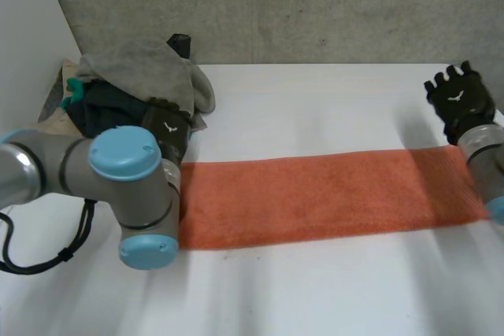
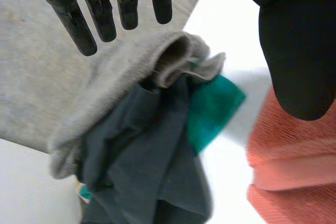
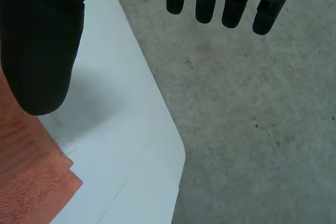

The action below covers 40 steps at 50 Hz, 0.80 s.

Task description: Fold the laundry.

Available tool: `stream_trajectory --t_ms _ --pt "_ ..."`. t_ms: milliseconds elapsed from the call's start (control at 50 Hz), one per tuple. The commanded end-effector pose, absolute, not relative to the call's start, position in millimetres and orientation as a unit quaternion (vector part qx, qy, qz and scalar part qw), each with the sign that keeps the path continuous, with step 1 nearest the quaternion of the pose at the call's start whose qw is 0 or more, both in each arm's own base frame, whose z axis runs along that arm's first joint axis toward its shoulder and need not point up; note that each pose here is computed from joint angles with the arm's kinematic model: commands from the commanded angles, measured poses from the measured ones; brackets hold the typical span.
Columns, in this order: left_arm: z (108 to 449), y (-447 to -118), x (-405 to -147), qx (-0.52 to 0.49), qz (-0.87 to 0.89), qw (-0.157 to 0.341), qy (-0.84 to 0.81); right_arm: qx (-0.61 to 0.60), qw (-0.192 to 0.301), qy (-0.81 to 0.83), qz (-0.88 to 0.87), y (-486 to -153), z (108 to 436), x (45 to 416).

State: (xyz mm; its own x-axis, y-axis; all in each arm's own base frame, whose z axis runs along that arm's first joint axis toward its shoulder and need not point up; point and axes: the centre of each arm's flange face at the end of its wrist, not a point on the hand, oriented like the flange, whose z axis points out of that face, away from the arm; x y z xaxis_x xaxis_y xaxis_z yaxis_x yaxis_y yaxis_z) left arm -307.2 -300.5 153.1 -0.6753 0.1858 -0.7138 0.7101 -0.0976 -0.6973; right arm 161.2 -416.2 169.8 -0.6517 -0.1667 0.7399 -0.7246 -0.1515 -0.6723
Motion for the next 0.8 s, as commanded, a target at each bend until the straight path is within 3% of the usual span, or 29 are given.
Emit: stream_trajectory --t_ms 20,140,380,600,800 --pt "182.9 -280.0 -288.4 0.34 -0.662 0.2 0.637 0.342 0.16 -0.704 0.601 -387.7 186.3 126.1" --pt "166.6 -258.2 -274.8 0.37 -0.636 0.182 0.653 0.35 0.115 -0.756 0.541 -368.8 160.9 99.9" --pt "141.3 -250.0 -267.7 0.377 -0.608 0.16 0.68 0.372 0.155 -0.743 0.534 -374.0 126.6 76.1" --pt "127.3 -285.3 -238.6 0.341 -0.588 0.207 0.704 0.374 0.147 -0.745 0.533 -370.8 120.3 77.9" --pt "137.3 -282.1 -227.3 0.332 -0.583 0.233 0.704 0.372 0.152 -0.743 0.535 -370.6 118.4 76.3"
